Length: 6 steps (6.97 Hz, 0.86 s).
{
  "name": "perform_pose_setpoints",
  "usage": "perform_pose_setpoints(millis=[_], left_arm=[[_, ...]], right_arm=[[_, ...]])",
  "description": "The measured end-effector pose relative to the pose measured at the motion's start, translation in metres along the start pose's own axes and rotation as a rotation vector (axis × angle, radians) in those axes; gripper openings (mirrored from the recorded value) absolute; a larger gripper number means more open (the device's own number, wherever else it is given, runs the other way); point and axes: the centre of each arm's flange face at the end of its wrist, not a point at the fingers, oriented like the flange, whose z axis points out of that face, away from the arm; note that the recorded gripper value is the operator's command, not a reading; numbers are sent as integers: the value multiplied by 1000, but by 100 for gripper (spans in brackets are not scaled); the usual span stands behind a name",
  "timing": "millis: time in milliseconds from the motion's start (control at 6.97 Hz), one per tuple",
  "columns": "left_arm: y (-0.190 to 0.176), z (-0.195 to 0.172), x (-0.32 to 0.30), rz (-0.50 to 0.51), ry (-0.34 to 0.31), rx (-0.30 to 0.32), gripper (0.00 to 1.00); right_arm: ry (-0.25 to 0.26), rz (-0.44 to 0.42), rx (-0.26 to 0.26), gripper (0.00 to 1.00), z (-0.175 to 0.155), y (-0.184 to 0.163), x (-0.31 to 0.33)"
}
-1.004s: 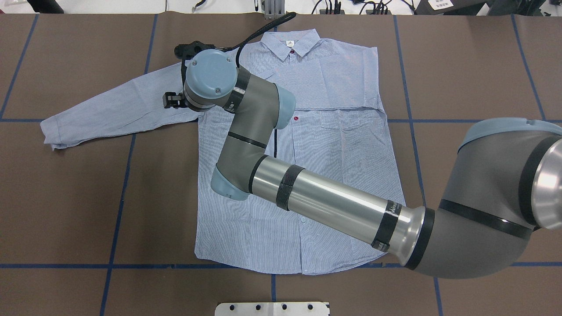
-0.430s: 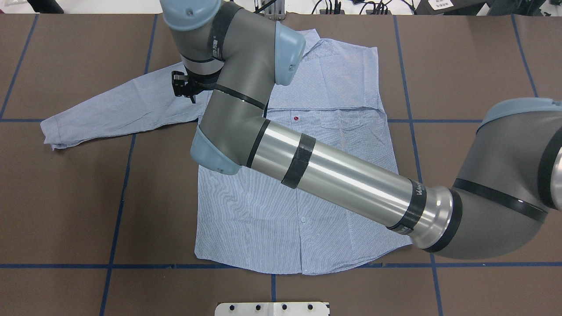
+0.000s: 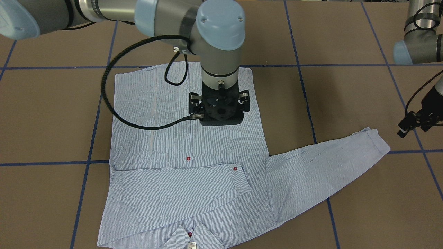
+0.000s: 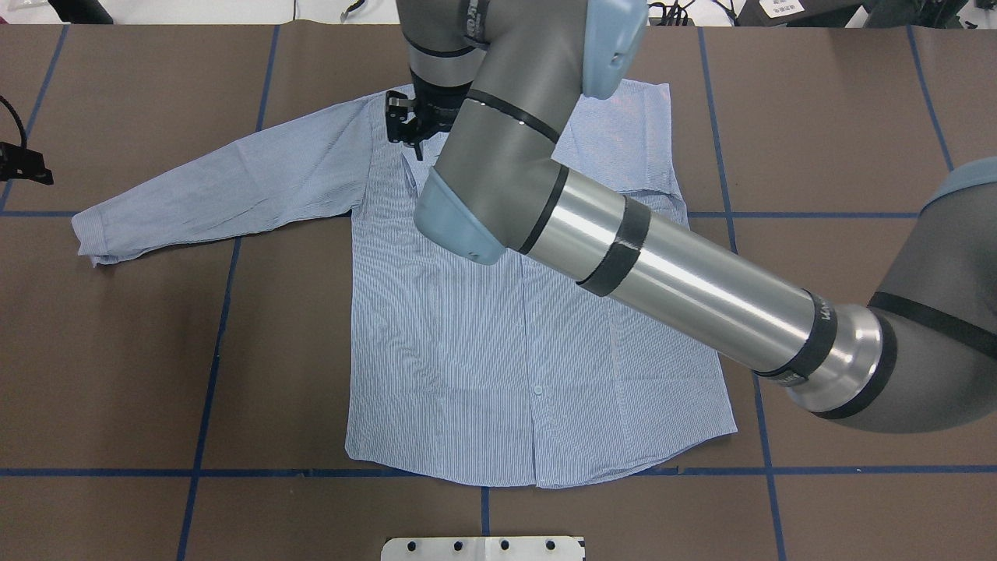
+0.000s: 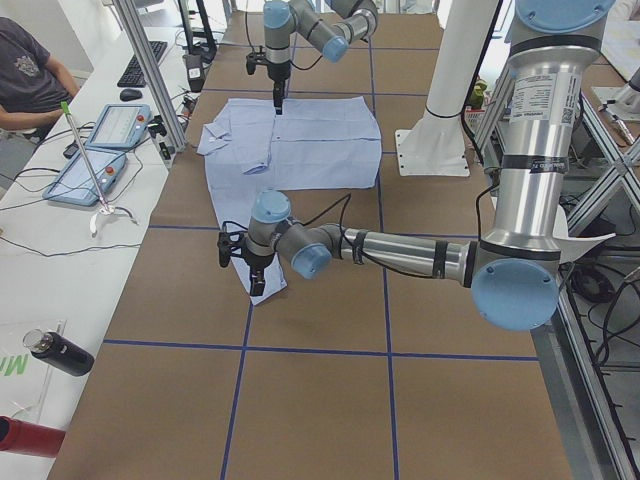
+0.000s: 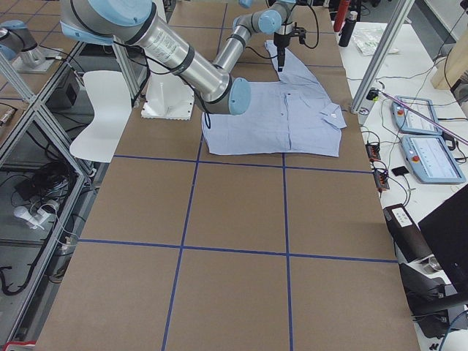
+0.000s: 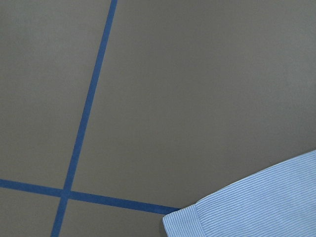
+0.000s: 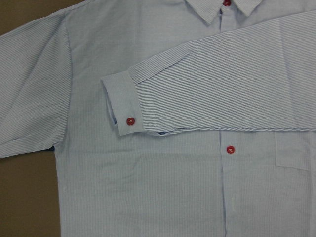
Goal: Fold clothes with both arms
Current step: 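Release the cuff with the right gripper while the left gripper grasps the other cuff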
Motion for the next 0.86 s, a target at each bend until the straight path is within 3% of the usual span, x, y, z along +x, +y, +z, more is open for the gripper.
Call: perform_pose_setpoints(millis=[287, 574, 861], left_arm=[[47, 37, 10, -74, -18, 14, 93], [60, 58, 6, -71, -60, 35, 78], [63, 67, 8, -58, -80, 52, 77]], right_arm=[[31, -63, -7, 100, -8, 11, 78], [41, -88, -7, 100, -2, 21, 110], [41, -93, -5, 100, -2, 23, 113]])
